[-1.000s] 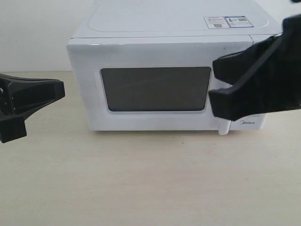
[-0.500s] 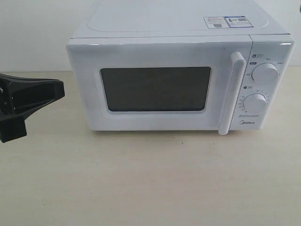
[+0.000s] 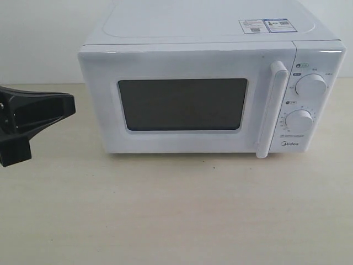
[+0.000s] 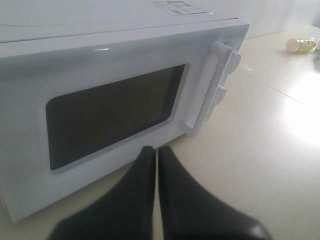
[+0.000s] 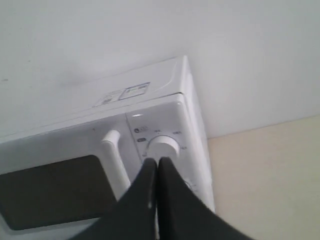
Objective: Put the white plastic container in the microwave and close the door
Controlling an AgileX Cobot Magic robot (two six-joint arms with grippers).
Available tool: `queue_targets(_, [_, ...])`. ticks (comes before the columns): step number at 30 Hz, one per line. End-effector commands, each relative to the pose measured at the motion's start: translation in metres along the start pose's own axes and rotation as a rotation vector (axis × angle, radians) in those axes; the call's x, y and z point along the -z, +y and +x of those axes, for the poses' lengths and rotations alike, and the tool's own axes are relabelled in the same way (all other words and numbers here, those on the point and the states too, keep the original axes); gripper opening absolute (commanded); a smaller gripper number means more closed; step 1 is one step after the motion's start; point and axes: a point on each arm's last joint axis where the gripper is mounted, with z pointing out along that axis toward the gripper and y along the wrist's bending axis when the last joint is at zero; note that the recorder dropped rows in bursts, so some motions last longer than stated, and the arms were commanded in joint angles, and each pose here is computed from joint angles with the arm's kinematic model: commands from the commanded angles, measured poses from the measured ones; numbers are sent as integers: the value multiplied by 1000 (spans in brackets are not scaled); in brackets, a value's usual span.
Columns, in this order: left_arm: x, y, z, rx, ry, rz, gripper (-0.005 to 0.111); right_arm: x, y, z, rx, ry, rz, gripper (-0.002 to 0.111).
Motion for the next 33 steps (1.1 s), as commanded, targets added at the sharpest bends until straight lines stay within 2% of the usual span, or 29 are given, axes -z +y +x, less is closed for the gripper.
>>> queue_targets(1, [1, 0, 0, 7, -4, -2, 4, 18, -10, 18, -7, -110, 16, 0])
queue_targets(9, [1, 0, 0, 10, -5, -4, 4, 18, -7, 20, -16, -113, -14, 0])
queue_targets(14, [1, 0, 0, 10, -5, -4, 4, 17, -5, 24, 138, -69, -37, 0])
queue_targets(25, [1, 0, 0, 10, -5, -4, 4, 17, -3, 25, 159, -56, -60, 0])
queue_targets(28, [1, 0, 0, 10, -5, -4, 4, 17, -4, 29, 177, -10, -53, 0])
queue_targets(33, [1, 0, 0, 10, -5, -4, 4, 18, -9, 46, 242, 173, -16, 0])
